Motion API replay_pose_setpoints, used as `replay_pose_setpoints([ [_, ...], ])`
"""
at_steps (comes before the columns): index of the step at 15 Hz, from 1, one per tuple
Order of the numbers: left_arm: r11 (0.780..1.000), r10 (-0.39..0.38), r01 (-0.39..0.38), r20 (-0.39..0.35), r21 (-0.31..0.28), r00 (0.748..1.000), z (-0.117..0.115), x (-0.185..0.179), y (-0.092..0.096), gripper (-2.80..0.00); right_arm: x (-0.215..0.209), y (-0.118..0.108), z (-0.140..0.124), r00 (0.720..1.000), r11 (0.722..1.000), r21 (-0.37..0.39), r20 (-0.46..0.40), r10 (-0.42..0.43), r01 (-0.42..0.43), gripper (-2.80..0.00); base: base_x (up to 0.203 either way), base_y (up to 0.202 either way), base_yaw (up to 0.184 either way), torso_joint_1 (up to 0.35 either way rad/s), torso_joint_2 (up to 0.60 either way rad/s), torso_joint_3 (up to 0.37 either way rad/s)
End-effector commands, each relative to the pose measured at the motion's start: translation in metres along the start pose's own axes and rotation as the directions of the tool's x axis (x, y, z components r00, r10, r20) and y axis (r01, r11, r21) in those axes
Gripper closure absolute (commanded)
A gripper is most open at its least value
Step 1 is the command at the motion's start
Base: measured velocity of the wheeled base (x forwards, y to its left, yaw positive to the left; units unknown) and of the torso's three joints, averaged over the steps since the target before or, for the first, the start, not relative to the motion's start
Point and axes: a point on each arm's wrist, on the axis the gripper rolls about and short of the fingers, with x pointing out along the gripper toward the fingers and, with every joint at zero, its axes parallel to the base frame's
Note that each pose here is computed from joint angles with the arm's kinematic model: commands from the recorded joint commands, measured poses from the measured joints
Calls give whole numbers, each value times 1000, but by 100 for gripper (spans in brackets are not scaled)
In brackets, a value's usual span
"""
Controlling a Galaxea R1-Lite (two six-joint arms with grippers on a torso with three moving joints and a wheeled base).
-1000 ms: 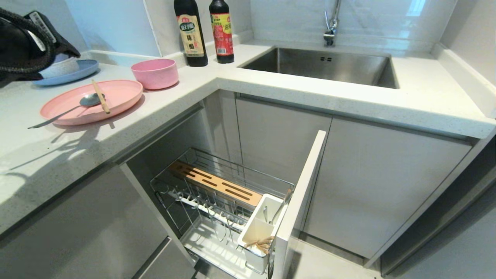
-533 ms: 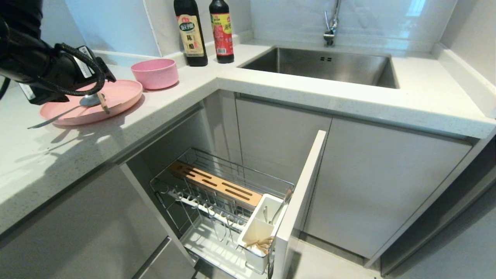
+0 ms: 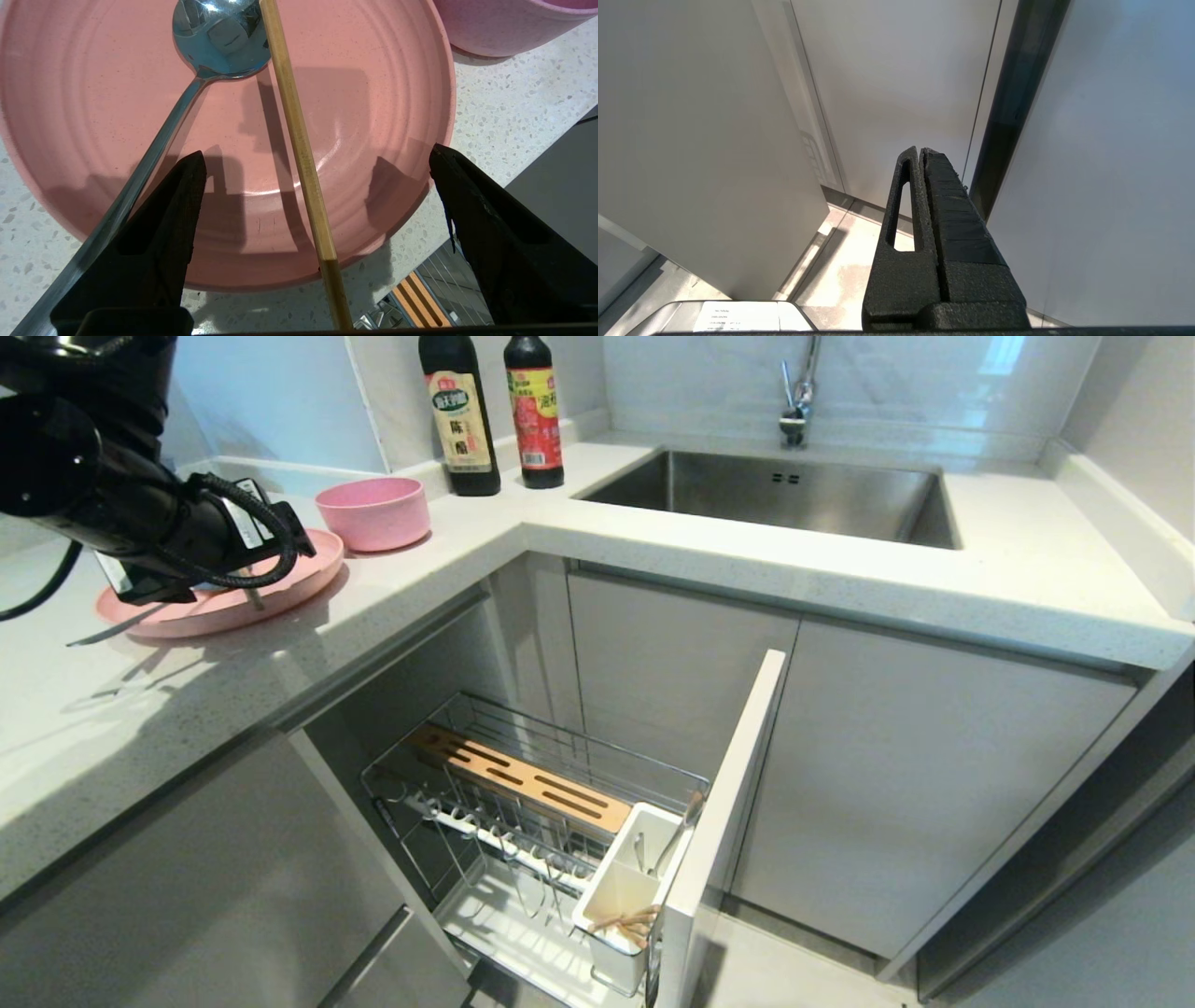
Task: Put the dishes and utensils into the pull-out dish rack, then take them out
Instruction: Pick up the chopsticks and place it in the cupboard
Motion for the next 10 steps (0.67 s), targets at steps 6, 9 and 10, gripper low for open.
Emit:
replay_pose_setpoints([
  [6,1000,12,-12,-15,7,1000,-3,8,-3,-280,0,0,0,1000,1000,0,-1,0,0,0,0,0,0,0,0,0],
  [9,1000,15,-15,-18,11,1000,-4,8,-3,0,0,0,0,1000,1000,0,-1,0,0,0,0,0,0,0,0,0],
  [10,1000,14,-14,-17,9,1000,-4,8,-3,0,0,0,0,1000,1000,0,-1,0,0,0,0,0,0,0,0,0],
])
